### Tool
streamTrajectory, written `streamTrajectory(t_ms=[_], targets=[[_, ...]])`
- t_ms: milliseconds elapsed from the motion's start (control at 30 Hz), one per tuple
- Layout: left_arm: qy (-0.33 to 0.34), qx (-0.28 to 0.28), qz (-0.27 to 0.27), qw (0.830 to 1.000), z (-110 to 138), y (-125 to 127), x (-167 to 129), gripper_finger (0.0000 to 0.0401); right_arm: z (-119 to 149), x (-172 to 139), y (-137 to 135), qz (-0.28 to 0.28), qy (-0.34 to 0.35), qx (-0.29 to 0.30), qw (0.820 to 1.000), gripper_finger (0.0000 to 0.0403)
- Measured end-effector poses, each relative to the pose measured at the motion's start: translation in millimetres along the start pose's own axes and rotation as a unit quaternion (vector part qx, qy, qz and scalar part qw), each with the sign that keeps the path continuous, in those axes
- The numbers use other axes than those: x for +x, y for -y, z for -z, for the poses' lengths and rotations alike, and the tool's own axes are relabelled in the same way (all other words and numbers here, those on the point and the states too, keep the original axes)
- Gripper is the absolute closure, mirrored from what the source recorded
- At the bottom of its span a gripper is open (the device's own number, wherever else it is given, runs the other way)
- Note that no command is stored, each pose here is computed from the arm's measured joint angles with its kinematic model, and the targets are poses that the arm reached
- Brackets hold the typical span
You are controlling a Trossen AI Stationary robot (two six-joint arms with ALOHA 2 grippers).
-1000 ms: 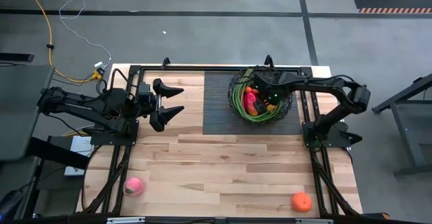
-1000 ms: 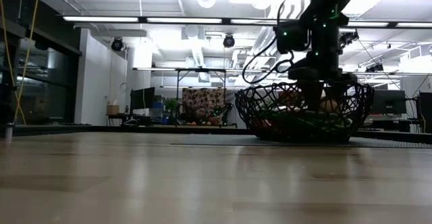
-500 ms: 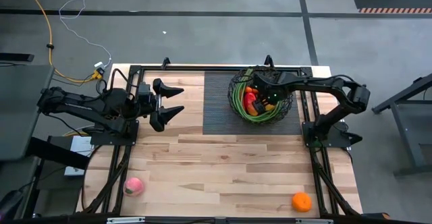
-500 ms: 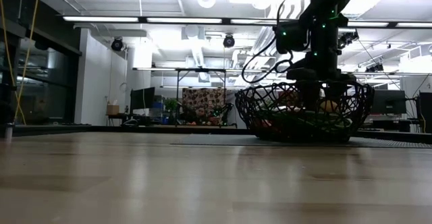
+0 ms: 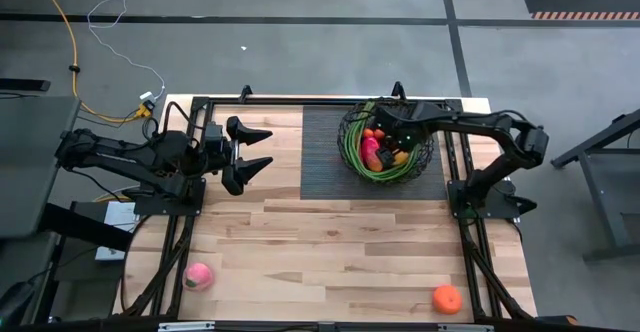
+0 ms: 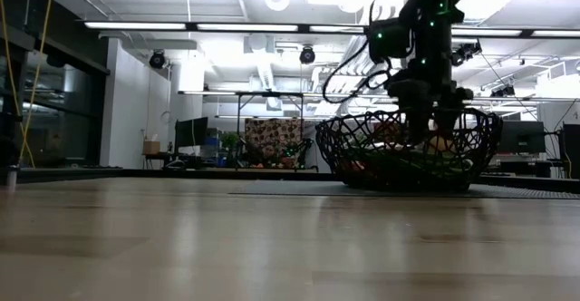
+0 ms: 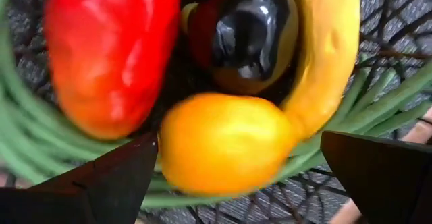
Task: Build produce basket
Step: Put the lemon into the black basket, then put the orange into the black basket
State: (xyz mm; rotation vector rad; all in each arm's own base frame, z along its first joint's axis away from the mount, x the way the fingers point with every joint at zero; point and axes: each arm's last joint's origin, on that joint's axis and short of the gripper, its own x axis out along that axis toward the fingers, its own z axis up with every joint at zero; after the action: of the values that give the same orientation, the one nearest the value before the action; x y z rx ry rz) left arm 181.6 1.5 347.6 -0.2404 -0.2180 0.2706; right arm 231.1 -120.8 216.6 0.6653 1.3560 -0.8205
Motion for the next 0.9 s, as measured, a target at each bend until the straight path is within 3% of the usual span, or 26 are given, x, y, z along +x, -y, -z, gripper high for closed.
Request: streamTrajectory(t_ms=[100, 233, 367, 533, 600, 700, 900], targets=[[0.000, 0.000, 0.000, 1.000, 0.0, -0.1, 0.0, 0.0053, -1.0, -18.7, 1.5, -0.011, 0.023, -0.026, 0.999, 0.0006], [-0.002, 0.001, 0.000, 1.000, 0.3, -0.1, 0.0, 0.0053, 8.3, -57.8, 3.8, -0.057, 0.117, -0.054, 0.990, 0.0006], [-0.002, 0.001, -0.001, 1.000, 0.4, -0.2, 0.0, 0.0053, 34.9, -92.6, 6.2, -0.117, 0.230, -0.090, 0.962, 0.0006], [-0.003, 0.001, -0.003, 1.000, 0.8, -0.3, 0.0, 0.0053, 77.5, -105.6, 6.9, -0.214, 0.323, -0.094, 0.917, 0.0006], [-0.003, 0.000, -0.003, 1.000, 0.8, -0.4, 0.0, 0.0053, 89.1, -104.8, 2.7, -0.261, 0.358, -0.099, 0.891, 0.0006], [-0.003, -0.003, -0.004, 1.000, 0.8, -0.4, 0.0, 0.0053, 98.0, -106.4, -6.3, -0.319, 0.427, -0.125, 0.836, 0.0006], [-0.010, -0.051, 0.034, 0.998, -0.3, 0.0, -0.9, 0.0053, 101.5, -105.3, -24.6, -0.321, 0.553, -0.238, 0.731, 0.0006]])
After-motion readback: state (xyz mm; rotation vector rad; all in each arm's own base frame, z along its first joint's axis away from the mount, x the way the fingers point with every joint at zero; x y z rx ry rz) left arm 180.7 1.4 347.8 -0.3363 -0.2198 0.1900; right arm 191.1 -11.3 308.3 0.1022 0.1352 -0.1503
